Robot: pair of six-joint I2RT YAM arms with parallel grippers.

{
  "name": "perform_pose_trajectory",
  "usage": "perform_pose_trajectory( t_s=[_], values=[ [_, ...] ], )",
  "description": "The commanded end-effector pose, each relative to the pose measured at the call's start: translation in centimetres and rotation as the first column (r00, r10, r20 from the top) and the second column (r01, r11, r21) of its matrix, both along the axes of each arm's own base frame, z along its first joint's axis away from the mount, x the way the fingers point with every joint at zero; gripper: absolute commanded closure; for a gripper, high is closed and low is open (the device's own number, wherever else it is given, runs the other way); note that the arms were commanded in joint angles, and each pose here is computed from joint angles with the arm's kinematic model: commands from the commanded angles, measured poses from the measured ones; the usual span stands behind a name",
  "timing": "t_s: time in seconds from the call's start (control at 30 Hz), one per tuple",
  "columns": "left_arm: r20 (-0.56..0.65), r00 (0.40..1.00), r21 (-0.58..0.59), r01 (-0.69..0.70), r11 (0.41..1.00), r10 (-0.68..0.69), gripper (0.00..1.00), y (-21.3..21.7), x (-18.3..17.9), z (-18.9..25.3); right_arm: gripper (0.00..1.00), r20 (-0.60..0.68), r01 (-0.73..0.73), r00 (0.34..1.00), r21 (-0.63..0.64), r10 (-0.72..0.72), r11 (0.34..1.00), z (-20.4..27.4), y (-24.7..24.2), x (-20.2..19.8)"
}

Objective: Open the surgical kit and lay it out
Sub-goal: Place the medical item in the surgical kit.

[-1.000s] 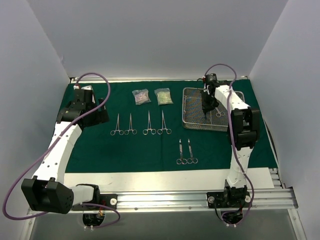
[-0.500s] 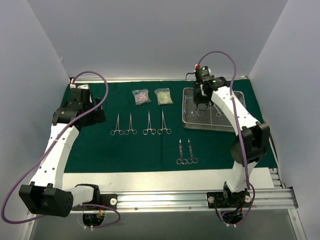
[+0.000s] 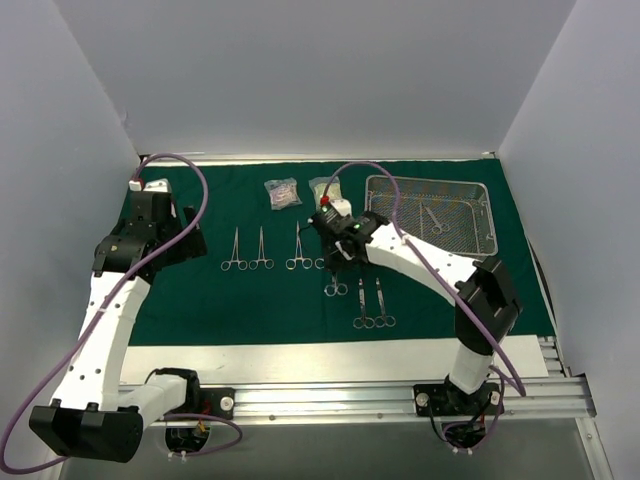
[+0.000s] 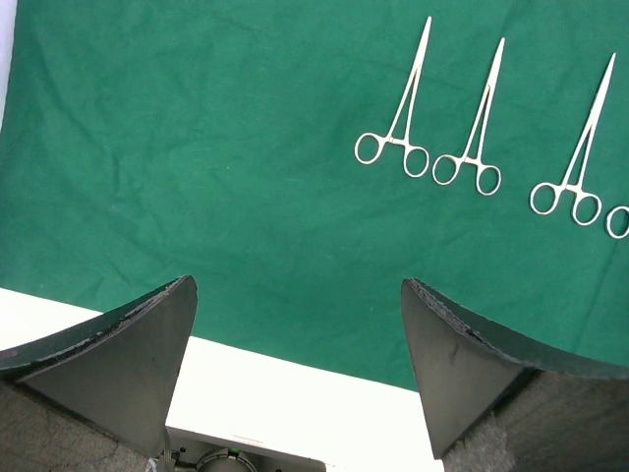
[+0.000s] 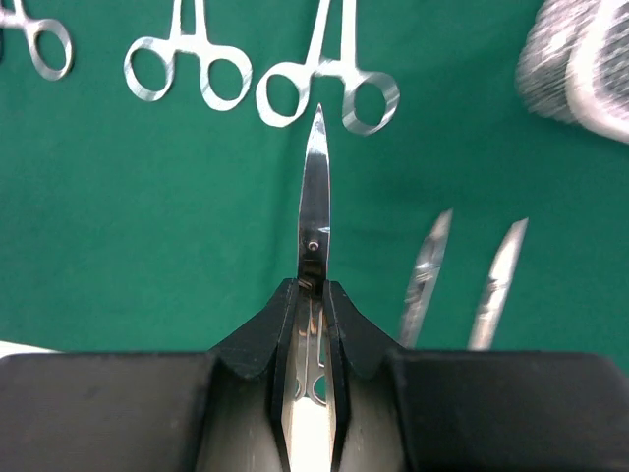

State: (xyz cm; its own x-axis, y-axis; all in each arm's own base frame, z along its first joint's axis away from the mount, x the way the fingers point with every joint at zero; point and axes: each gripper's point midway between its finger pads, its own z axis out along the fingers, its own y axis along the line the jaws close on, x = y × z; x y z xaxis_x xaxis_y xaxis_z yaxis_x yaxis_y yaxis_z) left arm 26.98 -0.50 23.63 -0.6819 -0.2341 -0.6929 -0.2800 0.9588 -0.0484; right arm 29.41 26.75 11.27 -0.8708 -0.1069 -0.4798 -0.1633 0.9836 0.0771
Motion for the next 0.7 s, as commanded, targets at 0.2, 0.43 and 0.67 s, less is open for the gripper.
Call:
perform_pose_trajectory(
  t_s=[0.2,0.43,0.67],
  values=[
    [0.012,1.0,-0.022,0.006,1.0,-0.006,0.06,-0.4,-1.0,0.1,1.0,-0.03,0.076,0.997,0.016,-0.076,0.997,-4.2,3.3,-2.9],
    [0.009,1.0,-0.018,0.018,1.0,-0.018,0.06,-0.6,-1.2,-0.2,1.0,-0.08,0.079,0.993,-0.02,-0.081,0.997,-7.3,3.2,-4.8],
    [0.004,1.0,-0.018,0.03,0.999,-0.03,0.06,-0.9,-0.9,-0.5,1.0,-0.101,0.09,0.99,-0.044,-0.094,0.995,-8.8,2.8,-5.3]
  ],
)
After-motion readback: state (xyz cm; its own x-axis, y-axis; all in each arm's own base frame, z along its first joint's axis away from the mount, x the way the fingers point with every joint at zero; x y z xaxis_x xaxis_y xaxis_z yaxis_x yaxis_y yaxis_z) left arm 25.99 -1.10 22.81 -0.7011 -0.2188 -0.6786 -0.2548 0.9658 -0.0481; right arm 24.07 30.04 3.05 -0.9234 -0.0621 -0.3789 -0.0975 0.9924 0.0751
